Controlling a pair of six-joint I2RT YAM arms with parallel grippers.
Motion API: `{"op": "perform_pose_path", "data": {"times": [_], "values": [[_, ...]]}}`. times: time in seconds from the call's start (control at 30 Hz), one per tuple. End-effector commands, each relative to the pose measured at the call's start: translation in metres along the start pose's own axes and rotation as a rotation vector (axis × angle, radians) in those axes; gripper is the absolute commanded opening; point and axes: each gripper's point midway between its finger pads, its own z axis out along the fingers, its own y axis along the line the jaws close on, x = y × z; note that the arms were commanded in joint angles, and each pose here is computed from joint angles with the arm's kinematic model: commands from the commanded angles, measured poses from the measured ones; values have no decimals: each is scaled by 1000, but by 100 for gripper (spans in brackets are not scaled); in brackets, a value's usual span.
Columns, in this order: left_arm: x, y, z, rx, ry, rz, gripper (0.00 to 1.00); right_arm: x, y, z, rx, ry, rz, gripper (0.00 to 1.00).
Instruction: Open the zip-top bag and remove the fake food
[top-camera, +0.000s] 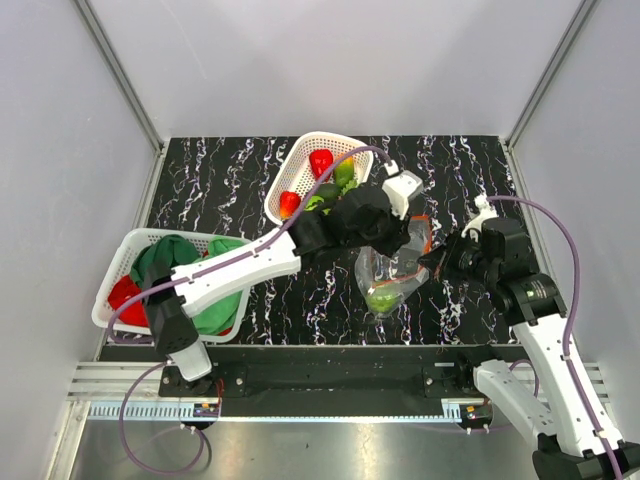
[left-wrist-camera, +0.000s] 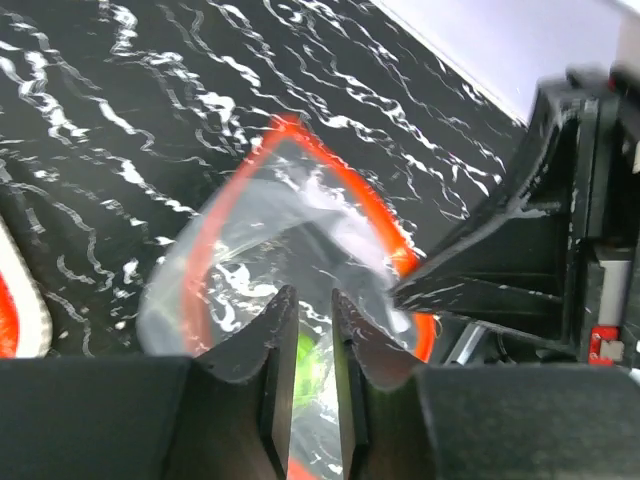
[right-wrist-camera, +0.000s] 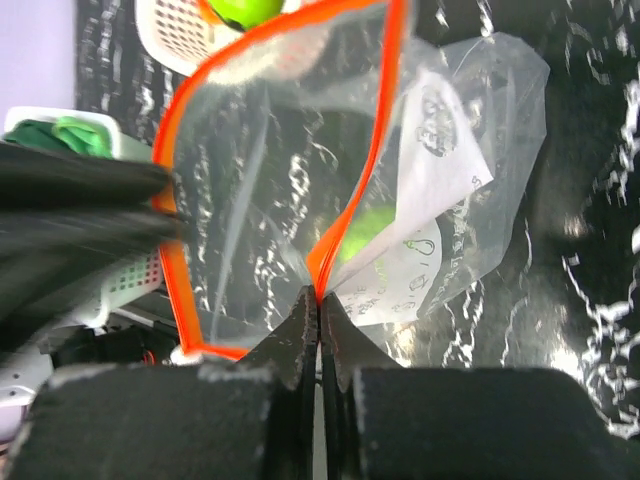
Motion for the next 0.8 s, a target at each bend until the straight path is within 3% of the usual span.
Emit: {"op": "perform_pose_path", "data": {"times": [0.0,0.33,0.53,0.57,0.7,0.77], "values": [[6,-5,15,-14,56,52,20,-33,32,-12,-101,-87,-86,0],[71,11,47,-64,226,25,14,-45,50,-4,-165,-42,-124,0],[107,-2,66,30,283,-43,12,-31,48,3,-181,7,-95,0],[109,-2,66,31,289,-54,14,-30,47,2,-181,7,-94,0],[128,2,71,14,317,-83,38,-22,45,1,-182,19,-77,0],[128,4,72,4,308,-96,39,-20,46,0,-191,26,-62,0]]}}
